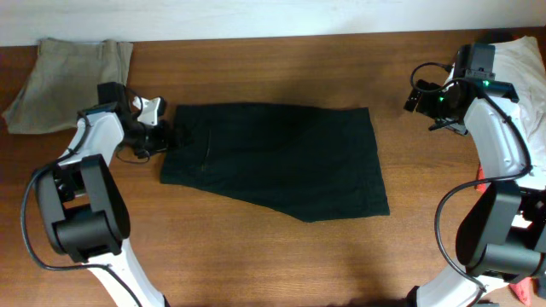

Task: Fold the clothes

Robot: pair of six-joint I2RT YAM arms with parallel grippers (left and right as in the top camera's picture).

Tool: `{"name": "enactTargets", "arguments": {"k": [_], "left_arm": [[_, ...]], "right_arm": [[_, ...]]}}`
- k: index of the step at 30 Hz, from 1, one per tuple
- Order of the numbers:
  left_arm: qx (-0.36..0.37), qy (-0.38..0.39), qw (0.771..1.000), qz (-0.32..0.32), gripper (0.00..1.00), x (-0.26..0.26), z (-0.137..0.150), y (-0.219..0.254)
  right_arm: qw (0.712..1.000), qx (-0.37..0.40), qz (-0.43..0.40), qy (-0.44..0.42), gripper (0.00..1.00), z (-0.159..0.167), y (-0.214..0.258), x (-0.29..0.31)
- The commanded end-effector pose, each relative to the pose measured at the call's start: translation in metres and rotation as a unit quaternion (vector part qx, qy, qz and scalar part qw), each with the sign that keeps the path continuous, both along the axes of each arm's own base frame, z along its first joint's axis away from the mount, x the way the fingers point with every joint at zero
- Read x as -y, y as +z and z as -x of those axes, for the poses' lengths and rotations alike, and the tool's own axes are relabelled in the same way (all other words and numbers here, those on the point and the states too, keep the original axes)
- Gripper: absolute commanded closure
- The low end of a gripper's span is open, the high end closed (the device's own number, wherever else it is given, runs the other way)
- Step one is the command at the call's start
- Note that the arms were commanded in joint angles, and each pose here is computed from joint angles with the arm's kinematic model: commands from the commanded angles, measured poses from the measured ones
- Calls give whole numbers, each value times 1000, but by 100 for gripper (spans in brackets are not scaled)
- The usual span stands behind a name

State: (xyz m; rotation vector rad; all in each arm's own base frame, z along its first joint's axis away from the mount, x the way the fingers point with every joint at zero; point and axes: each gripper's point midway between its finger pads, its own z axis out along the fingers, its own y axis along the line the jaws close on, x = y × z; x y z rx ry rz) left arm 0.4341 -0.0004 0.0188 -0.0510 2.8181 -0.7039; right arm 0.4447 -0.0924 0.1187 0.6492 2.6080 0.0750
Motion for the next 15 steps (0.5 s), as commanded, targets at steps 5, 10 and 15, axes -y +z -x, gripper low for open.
{"name": "enactTargets", "arguments": {"k": [5,10,15], "left_arm": [[-89,-17,996,14,30,12,29,-68],[-93,-16,996,-5,69,7,30,-71],[-98,-10,995,-20,100,1,31,-74]], "right_arm": [[1000,19,11,0,1,-4,16,4],[1000,19,11,0,1,-4,16,4],[1000,19,11,0,1,-4,16,4]]}}
